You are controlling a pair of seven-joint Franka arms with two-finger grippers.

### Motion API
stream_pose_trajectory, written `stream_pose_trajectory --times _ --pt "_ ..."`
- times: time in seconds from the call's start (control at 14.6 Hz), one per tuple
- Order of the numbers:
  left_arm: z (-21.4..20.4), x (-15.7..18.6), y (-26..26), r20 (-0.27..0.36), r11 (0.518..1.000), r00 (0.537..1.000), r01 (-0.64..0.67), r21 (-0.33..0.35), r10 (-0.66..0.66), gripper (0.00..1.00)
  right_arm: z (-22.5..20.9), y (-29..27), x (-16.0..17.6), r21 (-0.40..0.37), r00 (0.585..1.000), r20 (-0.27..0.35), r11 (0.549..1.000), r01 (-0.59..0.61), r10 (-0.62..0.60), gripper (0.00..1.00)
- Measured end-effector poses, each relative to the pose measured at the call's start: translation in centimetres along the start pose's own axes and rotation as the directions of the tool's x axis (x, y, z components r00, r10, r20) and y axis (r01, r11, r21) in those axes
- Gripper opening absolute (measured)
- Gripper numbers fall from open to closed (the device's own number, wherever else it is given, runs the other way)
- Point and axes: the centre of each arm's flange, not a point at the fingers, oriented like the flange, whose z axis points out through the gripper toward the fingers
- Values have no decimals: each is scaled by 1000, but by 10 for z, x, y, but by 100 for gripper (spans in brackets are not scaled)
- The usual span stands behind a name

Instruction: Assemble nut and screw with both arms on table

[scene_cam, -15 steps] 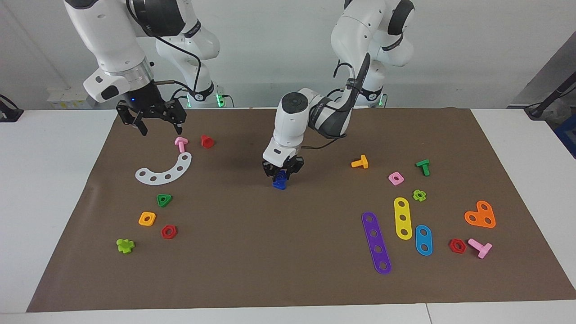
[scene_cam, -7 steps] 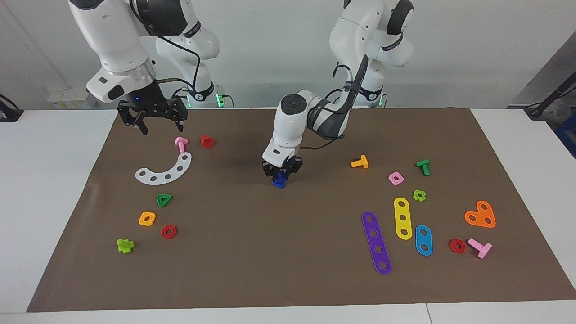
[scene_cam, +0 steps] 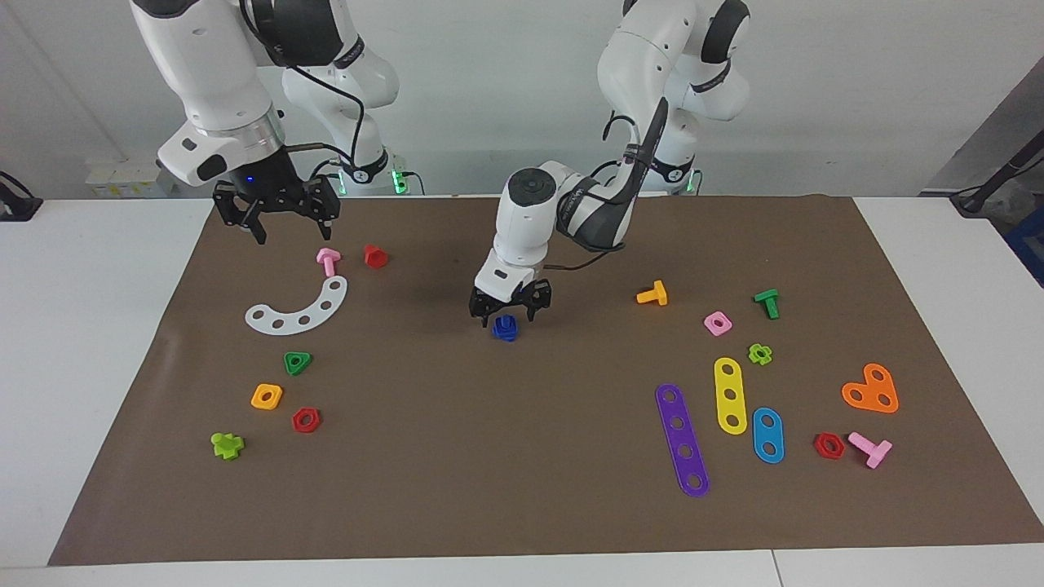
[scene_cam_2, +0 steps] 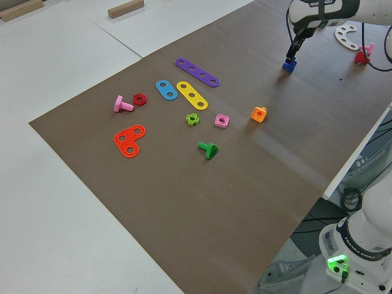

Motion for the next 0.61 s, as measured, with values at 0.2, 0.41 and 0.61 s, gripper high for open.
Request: stream_pose_trajectory --times 0.2,0.41,0.61 --pt "-57 55 -27 12 999 999 30 27 -31 100 1 -1 -1 0 1000 2 1000 -6 6 100" --pt "-116 119 -97 -10 999 999 36 18 -35 100 0 -1 -1 0 1000 1 1000 -10 10 100" --pt "-163 146 -170 -17 997 999 38 68 -37 100 0 -4 -1 0 1000 0 1000 -6 6 100"
